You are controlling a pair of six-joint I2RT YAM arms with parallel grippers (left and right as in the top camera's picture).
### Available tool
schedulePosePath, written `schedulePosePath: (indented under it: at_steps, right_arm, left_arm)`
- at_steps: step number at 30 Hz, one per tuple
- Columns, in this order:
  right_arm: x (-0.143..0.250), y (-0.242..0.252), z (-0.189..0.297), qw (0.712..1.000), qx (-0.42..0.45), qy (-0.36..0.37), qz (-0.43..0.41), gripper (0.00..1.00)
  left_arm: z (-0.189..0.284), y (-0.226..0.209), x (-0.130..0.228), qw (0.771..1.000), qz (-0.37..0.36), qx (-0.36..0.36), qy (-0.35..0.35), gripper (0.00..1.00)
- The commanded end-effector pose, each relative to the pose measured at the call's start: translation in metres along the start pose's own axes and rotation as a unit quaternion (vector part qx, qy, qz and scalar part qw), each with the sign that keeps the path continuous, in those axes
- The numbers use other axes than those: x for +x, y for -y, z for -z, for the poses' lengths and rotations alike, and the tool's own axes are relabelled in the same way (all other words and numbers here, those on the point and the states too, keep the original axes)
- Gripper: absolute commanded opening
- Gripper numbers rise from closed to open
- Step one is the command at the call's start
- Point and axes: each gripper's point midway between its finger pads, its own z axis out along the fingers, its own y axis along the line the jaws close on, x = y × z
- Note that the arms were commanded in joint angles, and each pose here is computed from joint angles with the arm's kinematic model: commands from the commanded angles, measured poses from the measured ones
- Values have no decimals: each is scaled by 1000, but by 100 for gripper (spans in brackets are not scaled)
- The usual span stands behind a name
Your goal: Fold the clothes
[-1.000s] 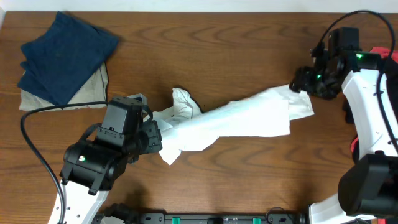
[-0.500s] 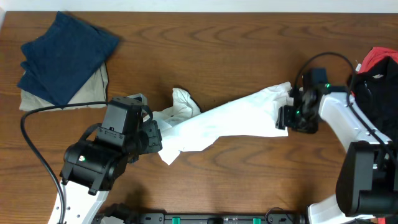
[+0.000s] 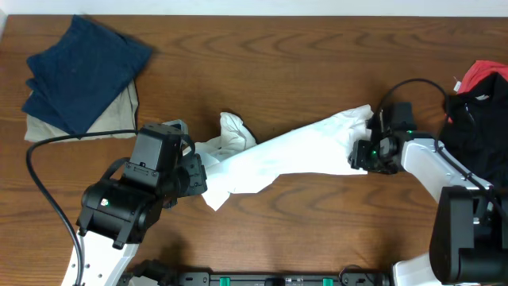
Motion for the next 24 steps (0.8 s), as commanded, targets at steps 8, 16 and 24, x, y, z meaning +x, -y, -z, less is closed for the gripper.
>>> schedulePosePath:
  at_steps: [8, 16, 24]
  right_arm:
    - [47, -5, -16, 997, -5, -82, -10, 43]
    - [48, -5, -16, 996, -5, -84, -10, 12]
    - [57, 32, 3, 989, 78, -121, -38, 1]
  left_arm:
    - [2, -2, -2, 1000, -7, -5, 5, 6]
    - [2, -2, -2, 1000, -7, -6, 4, 6]
    - [1, 3, 2, 1000, -6, 11, -6, 6]
